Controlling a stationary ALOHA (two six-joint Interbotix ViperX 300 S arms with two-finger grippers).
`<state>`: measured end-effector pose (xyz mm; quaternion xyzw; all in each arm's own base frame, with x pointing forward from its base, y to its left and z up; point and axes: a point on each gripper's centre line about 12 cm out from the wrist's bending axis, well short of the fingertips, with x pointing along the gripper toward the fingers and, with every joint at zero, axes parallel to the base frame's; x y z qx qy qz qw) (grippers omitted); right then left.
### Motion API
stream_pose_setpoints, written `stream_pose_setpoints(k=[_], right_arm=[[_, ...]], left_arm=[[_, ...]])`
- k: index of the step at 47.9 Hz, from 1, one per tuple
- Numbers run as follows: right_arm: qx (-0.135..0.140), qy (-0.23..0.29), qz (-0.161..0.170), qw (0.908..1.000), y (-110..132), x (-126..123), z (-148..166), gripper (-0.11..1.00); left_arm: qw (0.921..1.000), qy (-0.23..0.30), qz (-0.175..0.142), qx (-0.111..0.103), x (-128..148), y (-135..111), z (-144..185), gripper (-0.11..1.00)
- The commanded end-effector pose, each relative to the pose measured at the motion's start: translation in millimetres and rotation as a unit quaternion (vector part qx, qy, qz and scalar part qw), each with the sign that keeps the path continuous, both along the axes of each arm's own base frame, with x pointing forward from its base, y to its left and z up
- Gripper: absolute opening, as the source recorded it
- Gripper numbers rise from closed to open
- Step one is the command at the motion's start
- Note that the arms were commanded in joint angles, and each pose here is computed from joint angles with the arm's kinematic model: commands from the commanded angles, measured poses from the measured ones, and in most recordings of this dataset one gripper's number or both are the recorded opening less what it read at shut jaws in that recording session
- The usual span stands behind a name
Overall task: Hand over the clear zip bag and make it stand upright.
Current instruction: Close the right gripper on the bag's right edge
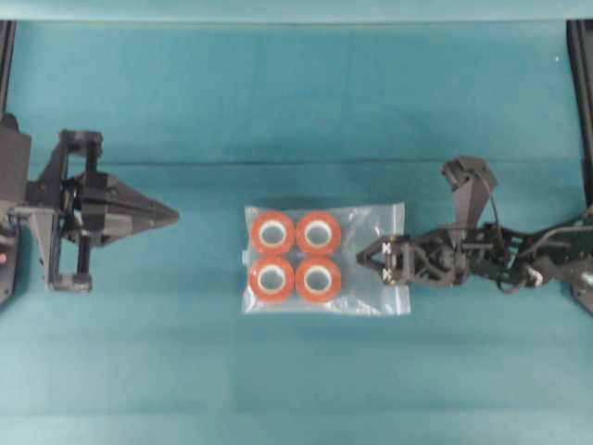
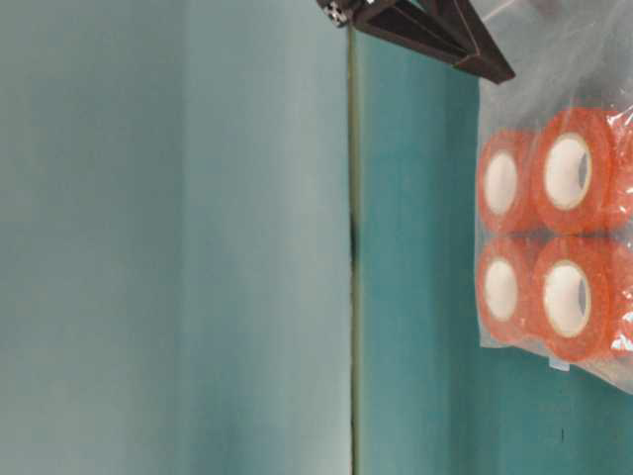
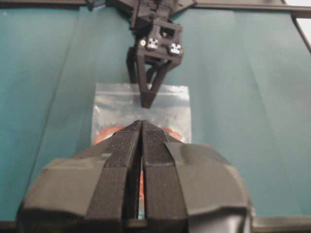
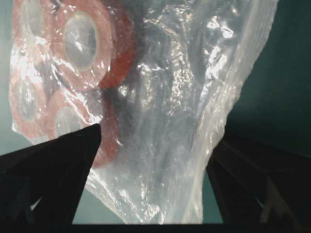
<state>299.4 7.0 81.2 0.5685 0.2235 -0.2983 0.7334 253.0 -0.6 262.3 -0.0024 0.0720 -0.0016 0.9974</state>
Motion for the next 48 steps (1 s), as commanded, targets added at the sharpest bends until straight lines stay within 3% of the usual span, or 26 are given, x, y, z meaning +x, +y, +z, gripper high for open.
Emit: stream_pose_setpoints(k=[1, 10, 15, 20, 27, 32, 42, 48], right_arm=[[0.002, -0.003, 0.0, 1.0, 2, 5, -1, 0.94], [0.007, -0.003, -0.007, 1.0, 2, 4, -1, 0.92], [0.022, 0.001, -0.025, 0.9995, 0, 3, -3, 0.85], [0.027, 0.004, -0.035, 0.999, -4, 2, -3, 0.62], [0.028, 0.001, -0.044, 0.9986, -10, 3, -2, 0.18], [0.024, 0.0, -0.045, 0.9987, -13, 4, -1, 0.01], [0.018, -0.011, -0.022, 0.9995, -12, 7, 14, 0.0], [0.012, -0.018, 0.03, 0.9993, -4, 14, 34, 0.0]], left_arm=[[0.9999, -0.015, 0.0, 0.001, 2, 0, 9, -0.01], [0.9999, -0.015, 0.0, 0.0, 2, 0, 9, -0.01], [0.9999, -0.015, 0.0, 0.001, 2, 0, 10, -0.01], [0.9999, -0.014, 0.0, 0.0, 3, 0, 9, -0.01], [0.9999, -0.013, 0.002, -0.001, 2, 1, 8, -0.01], [0.9999, -0.011, 0.003, -0.002, 2, 2, 8, -0.01], [1.0, 0.005, 0.004, -0.001, 1, 2, 5, -0.01], [0.9998, 0.021, 0.004, -0.001, 0, 2, 2, -0.01]])
